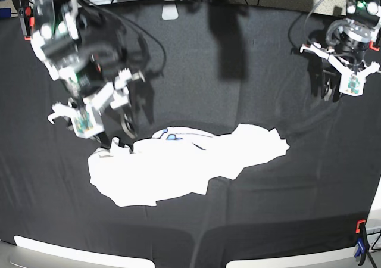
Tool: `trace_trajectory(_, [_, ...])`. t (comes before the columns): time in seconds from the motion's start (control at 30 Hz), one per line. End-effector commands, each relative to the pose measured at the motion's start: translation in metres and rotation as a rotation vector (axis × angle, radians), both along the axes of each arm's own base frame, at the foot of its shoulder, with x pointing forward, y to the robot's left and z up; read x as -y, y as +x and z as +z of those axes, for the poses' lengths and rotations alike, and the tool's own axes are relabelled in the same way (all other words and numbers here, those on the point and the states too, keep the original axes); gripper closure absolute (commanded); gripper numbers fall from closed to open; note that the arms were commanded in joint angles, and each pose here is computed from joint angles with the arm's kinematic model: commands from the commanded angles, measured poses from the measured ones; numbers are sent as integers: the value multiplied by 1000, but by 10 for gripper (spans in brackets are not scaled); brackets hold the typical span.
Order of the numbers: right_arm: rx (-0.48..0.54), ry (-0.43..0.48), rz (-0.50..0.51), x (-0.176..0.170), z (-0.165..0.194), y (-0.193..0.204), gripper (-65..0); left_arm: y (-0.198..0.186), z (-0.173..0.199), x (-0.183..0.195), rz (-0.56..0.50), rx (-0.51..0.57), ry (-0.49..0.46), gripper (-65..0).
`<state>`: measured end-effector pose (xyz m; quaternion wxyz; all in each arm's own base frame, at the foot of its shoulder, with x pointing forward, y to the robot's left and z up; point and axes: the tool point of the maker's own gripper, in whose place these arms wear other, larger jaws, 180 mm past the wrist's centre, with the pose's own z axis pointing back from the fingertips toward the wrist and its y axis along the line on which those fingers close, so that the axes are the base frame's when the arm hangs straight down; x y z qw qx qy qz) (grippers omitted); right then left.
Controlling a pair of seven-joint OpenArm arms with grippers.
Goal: Layout the t-shirt on the table in an organized manner, then fold the t-shirt properly
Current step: 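Lower the right gripper onto the crumpled white t-shirt and grasp it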
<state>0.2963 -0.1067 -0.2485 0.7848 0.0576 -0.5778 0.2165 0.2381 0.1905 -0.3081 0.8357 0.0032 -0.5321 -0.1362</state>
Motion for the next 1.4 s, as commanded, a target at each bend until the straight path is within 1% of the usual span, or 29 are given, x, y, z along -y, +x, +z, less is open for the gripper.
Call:
trace_trajectory(0.0, [66, 16, 33, -11, 17, 7, -315, 3, 10, -1, 0, 38, -4, -129])
trace_trajectory(0.13, [77, -8, 123, -55, 12, 23, -315, 2, 8, 0, 6, 25, -11, -129])
trace_trajectory(0.2, [61, -22, 155, -77, 3, 34, -315, 2, 7, 0, 8, 20, -11, -129])
trace_trajectory(0.33, [29, -69, 166, -104, -13, 69, -315, 0, 4, -1, 10, -1, -6, -129])
trace_trajectory(0.53, [-101, -87, 140, -132, -32, 123, -314, 0, 3, -1, 11, -3, -5, -129])
trace_trajectory(0.63, [-174, -106, 143, -146, -40, 142, -314, 0, 3, -1, 11, -3, -5, -129])
trace_trajectory(0.83, [-325, -182, 219, -175, -60, 155, -314, 0, 3, -1, 11, -3, -5, -129])
trace_trajectory(1.0, [-419, -242, 265, -184, -81, 151, -309, 0, 3, -1, 11, -3, -5, -129])
trace_trajectory(1.07, [-435, -267, 259, -180, -88, 150, -298, 0, 3, -1, 11, -2, -5, -129])
trace_trajectory(1.17, [-446, -267, 258, -179, -96, 149, -266, 0, 4, -1, 11, 0, -6, -129])
trace_trajectory(1.3, [-387, -223, 272, -187, -91, 156, -260, 0, 4, -1, 10, 4, -7, -130])
trace_trajectory(1.37, [-361, -232, 270, -187, -89, 159, -260, 0, 4, -1, 10, 3, -6, -129])
